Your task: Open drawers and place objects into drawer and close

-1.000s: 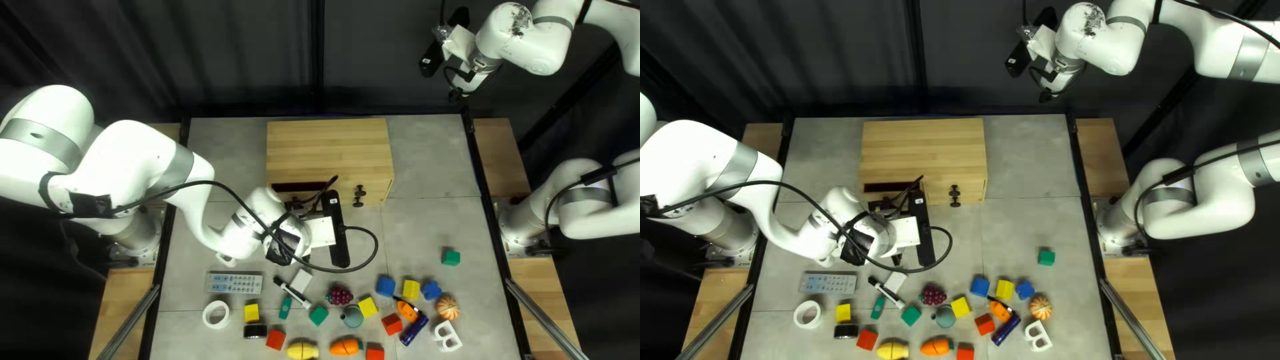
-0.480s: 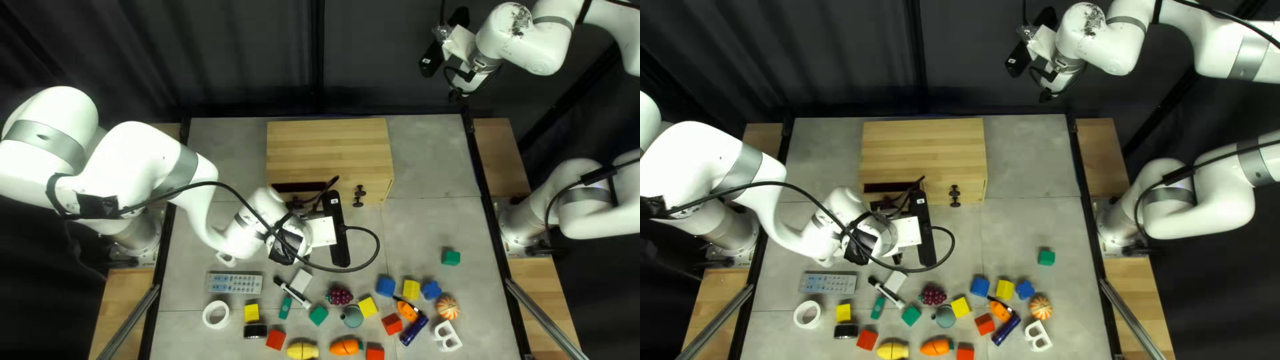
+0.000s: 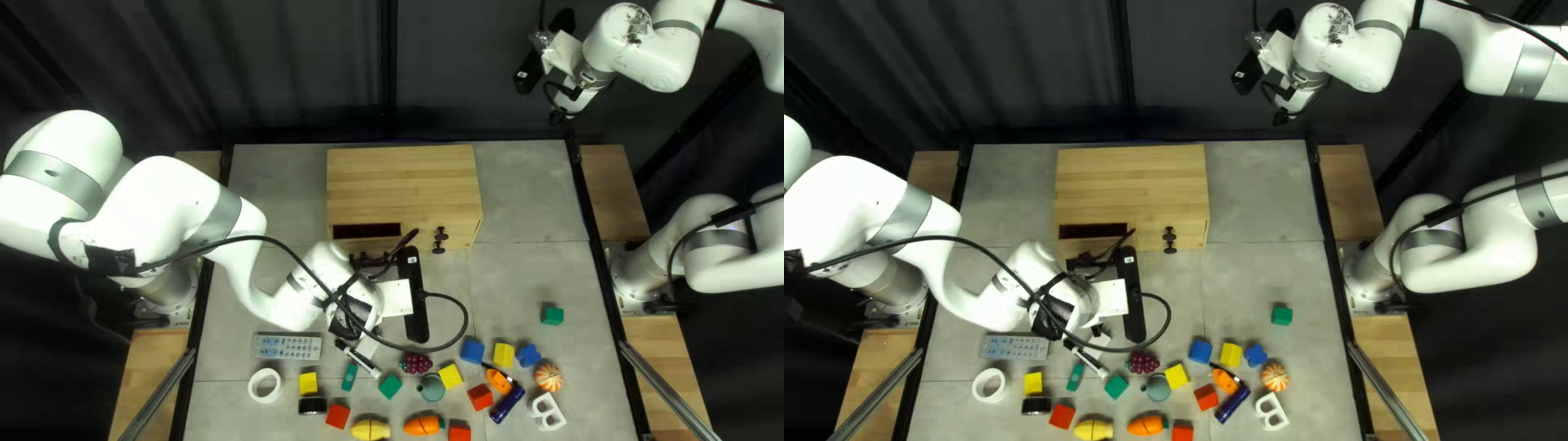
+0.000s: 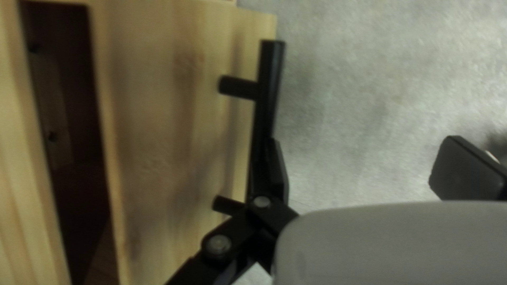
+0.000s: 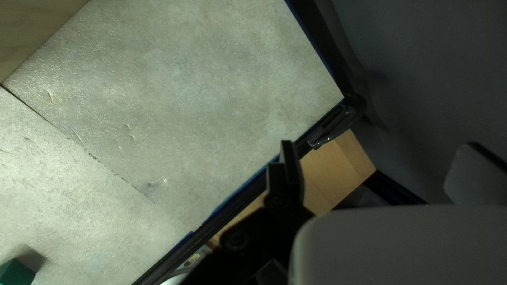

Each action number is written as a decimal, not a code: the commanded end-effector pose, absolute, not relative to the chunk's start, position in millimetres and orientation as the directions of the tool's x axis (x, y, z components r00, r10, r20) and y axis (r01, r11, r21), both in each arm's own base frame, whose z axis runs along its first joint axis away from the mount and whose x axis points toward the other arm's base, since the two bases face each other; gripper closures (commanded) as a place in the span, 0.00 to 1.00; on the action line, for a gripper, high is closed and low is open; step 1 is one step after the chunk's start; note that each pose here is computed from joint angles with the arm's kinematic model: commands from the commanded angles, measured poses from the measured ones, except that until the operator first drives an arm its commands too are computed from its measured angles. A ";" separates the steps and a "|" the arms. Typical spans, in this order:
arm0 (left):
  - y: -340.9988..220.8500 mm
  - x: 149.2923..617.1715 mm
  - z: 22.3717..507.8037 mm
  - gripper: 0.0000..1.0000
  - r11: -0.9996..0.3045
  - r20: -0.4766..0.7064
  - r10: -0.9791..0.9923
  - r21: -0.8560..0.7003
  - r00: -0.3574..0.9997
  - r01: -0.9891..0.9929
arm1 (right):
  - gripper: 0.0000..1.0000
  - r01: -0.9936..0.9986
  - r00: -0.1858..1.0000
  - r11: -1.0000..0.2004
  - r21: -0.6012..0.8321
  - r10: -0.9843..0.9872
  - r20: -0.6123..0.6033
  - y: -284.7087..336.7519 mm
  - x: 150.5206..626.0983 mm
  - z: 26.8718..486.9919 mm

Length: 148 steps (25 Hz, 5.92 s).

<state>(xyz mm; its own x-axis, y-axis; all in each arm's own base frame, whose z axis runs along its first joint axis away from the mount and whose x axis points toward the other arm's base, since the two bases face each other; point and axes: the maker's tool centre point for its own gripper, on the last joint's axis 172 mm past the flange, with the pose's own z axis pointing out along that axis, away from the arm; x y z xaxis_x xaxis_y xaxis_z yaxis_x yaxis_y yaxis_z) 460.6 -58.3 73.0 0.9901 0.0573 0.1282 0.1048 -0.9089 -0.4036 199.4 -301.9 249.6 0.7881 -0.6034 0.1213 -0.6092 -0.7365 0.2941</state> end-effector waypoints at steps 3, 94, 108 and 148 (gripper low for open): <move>-57.9 461.1 94.7 0.00 -0.906 0.130 0.042 -0.414 0.991 0.093 | 0.00 -0.609 0.788 -0.736 0.294 -0.603 0.121 -301.9 199.4 249.6; -52.3 462.4 204.2 0.00 -0.982 0.093 -0.044 -0.185 0.995 -0.026 | 0.00 -0.609 0.788 -0.736 0.294 -0.603 0.121 -301.9 199.4 249.6; -52.1 461.9 199.0 0.00 -0.985 0.091 -0.032 -0.174 0.995 -0.016 | 0.00 -0.609 0.788 -0.736 0.294 -0.603 0.121 -301.9 199.4 249.6; -7.6 459.3 133.7 0.00 -0.999 0.035 -0.008 -0.054 0.999 -0.006 | 0.00 -0.609 0.788 -0.736 0.294 -0.603 0.121 -301.9 199.4 249.6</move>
<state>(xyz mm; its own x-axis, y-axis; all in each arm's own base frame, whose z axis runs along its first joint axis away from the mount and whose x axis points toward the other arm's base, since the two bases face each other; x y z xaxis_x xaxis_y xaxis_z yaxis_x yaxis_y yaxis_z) 461.9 -8.3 136.1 0.9990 -0.0161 0.0422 -0.0132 -0.9977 -0.0662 199.4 -301.9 249.6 0.7881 -0.6034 0.1213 -0.6092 -0.7365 0.2941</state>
